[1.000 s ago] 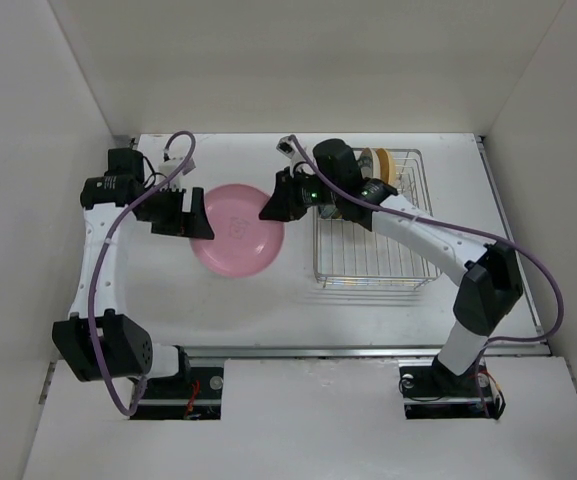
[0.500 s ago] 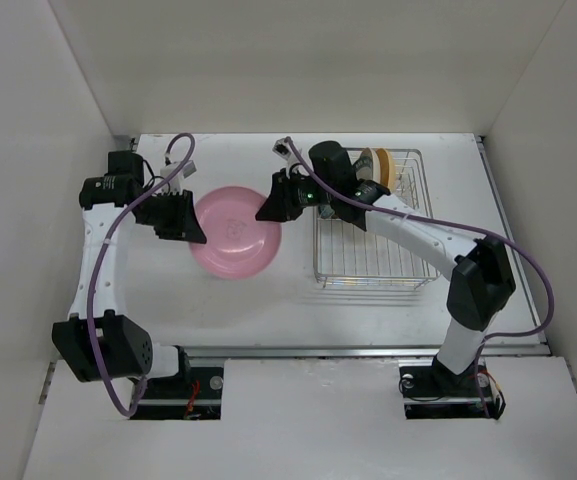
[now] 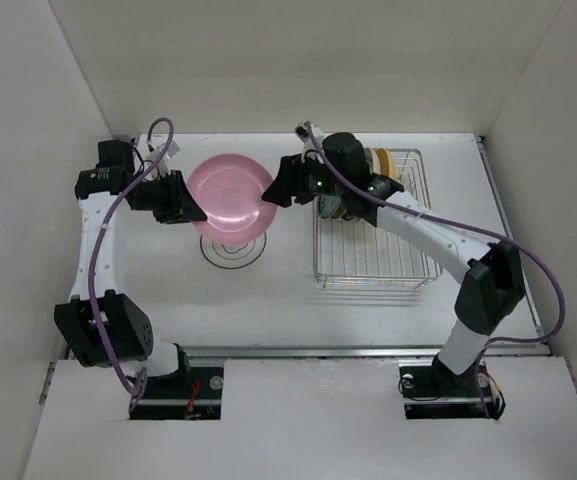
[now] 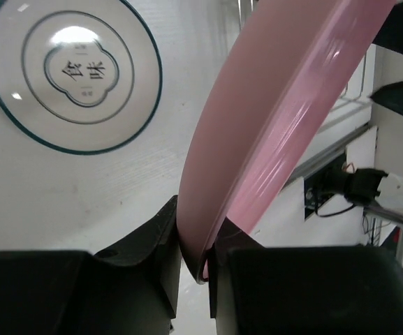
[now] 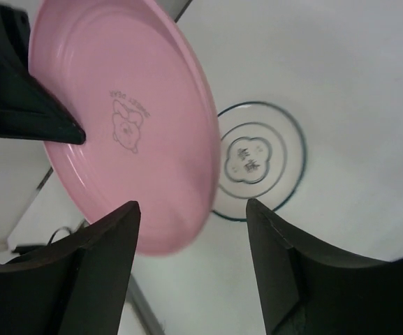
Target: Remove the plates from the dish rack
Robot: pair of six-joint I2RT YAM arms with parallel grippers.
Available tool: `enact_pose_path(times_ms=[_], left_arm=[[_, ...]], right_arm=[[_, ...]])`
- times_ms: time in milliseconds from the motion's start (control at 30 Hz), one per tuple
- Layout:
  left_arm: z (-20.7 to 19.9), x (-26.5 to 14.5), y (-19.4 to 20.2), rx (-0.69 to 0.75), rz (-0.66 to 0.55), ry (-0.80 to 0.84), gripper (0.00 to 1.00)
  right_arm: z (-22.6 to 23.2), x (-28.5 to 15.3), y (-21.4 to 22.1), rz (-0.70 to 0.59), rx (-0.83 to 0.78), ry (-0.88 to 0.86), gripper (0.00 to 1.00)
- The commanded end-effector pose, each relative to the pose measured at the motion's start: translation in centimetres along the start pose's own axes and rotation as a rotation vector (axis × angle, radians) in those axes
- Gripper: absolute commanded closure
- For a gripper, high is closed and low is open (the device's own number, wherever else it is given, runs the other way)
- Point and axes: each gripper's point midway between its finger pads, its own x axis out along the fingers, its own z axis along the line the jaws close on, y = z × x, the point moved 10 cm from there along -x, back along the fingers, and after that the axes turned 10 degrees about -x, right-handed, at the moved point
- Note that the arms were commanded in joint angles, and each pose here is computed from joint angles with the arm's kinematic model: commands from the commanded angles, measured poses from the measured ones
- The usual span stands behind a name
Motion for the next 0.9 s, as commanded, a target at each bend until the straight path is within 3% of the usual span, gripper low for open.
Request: enact_pose_path(times_ms=[0,67,200,367,533,700,867], left_arm=[[0.4,-0.4,-3.0,-0.058,-0.121,0.045,1.00],[2.3,-0.3,-4.9,-0.164,-0.166,0.003,1.00],[6.2,0.3,-9.0,-0.281,-0.257,-0.033,1.00],[11.2,2.6,-12.8,-0.383,-0.300,-0.126,1.00],[17.4,4.3,-16.3,-0.546,-0.380,-0.118,1.00],[21.1,5.6,-16.2,-0.544,-0.347,-0.264,1.00],[23.6,7.8,-15.3,-0.607,-0.269,-0.297,1.00]], right_arm=[[0.8,-4.5,-5.7,-0.204,-0.026,0.153,0.32],[0.2,-5.8,-6.7,-0.246,-0.014,0.281,0.30],[0.9,-9.3,-8.3,-0.319,-0.039,0.355,0.27],[0.5,-11.2,-7.7,-0.273,-0.020,0.462,0.25],[-1.2,-14.3,-7.9,-0.251,0.029,0.717,0.24],[-3.1,-17.6,-7.4,-0.257,0.101,0.957,0.21],[-5.5,-19.6,-6.4,-0.243,0.124,1.149,0.21]])
